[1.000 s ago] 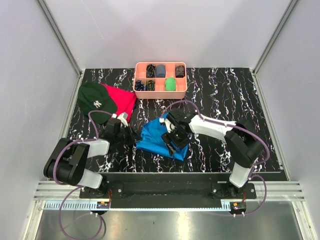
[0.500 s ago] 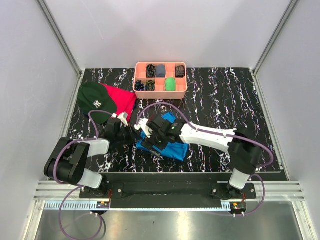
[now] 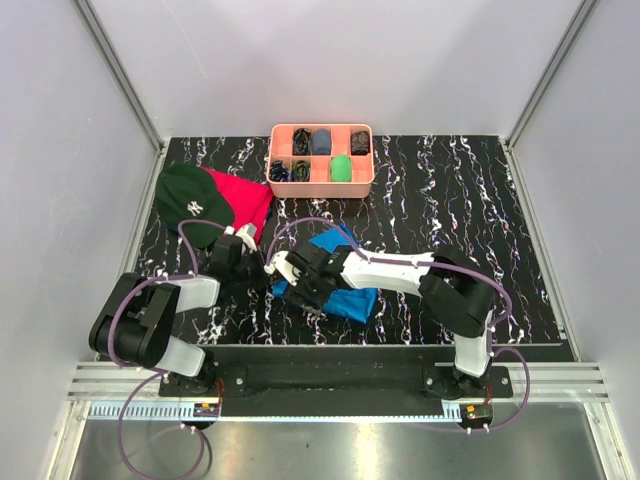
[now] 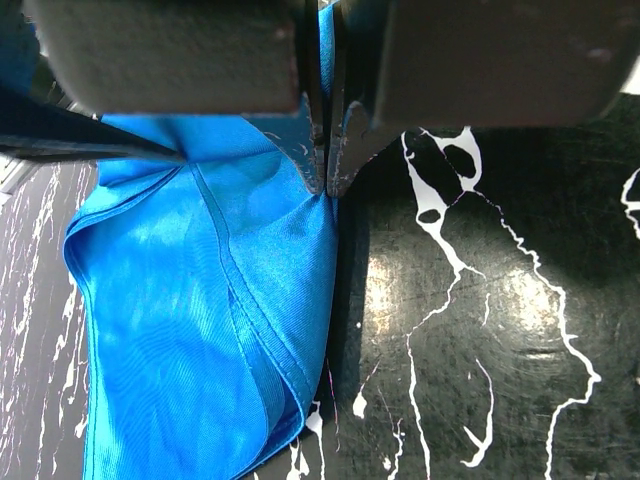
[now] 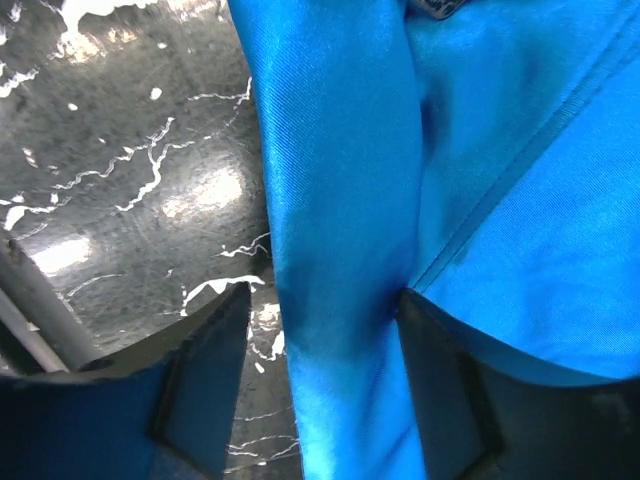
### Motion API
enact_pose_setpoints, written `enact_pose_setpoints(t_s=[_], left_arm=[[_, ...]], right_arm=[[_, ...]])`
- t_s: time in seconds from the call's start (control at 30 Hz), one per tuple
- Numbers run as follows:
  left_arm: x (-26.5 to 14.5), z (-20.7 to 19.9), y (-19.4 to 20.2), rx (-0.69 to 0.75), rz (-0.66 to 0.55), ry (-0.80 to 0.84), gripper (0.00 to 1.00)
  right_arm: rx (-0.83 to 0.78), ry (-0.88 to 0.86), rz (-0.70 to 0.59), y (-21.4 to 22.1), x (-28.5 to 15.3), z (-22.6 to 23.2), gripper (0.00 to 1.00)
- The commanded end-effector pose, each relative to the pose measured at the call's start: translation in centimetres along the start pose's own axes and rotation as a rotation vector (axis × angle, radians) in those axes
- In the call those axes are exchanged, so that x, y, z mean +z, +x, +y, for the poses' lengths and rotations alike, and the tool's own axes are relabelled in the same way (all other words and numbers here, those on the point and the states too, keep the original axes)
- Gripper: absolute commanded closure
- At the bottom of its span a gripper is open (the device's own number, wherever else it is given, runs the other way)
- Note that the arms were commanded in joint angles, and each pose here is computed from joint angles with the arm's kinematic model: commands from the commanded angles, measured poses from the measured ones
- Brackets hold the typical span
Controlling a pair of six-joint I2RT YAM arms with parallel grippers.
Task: Fold the napkin, place the utensils inside, and roll it up
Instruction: Roll the napkin with the utensil
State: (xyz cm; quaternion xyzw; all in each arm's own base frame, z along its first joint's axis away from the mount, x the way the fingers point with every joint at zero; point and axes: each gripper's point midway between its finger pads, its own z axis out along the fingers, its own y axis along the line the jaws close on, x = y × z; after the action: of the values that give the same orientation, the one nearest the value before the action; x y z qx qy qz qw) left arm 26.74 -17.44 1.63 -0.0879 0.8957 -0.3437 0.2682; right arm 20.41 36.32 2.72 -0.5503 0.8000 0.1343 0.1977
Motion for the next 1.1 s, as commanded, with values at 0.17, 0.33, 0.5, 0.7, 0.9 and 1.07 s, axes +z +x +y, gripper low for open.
enact_pose_setpoints(t_s=[0.17,0.33,0.5,0.7,0.9,1.07], left_arm=[[-0.8,1.5,1.6,-0.012,0.058,-0.083,0.96],[-2.2,1.0,0.1,-0.002,-0.012,-0.114,0.76],[-3.3,1.8,-0.4,-0.015,-0.070,-0.162,0.47],[-4.1,1.8,-0.3,0.004,-0.128,-0.132,0.43],[-4.7,0.7,0.0,0.050,-0.168,-0.043,0.43],[-5.3,-0.3,0.1,0.102,-0.208,0.029,0.42]], right_arm=[[0.065,-0.108,0.009,0.5,1.4,0.3,0.59],[0.117,-0.303,0.016,1.0,1.2,2.7,0.66],[0.175,-0.465,0.010,1.2,0.6,4.2,0.69],[0.296,-0.603,0.001,1.5,0.1,3.8,0.73],[0.365,-0.690,-0.005,1.9,0.2,3.2,0.73],[0.454,-0.792,-0.012,2.0,0.2,2.6,0.73]])
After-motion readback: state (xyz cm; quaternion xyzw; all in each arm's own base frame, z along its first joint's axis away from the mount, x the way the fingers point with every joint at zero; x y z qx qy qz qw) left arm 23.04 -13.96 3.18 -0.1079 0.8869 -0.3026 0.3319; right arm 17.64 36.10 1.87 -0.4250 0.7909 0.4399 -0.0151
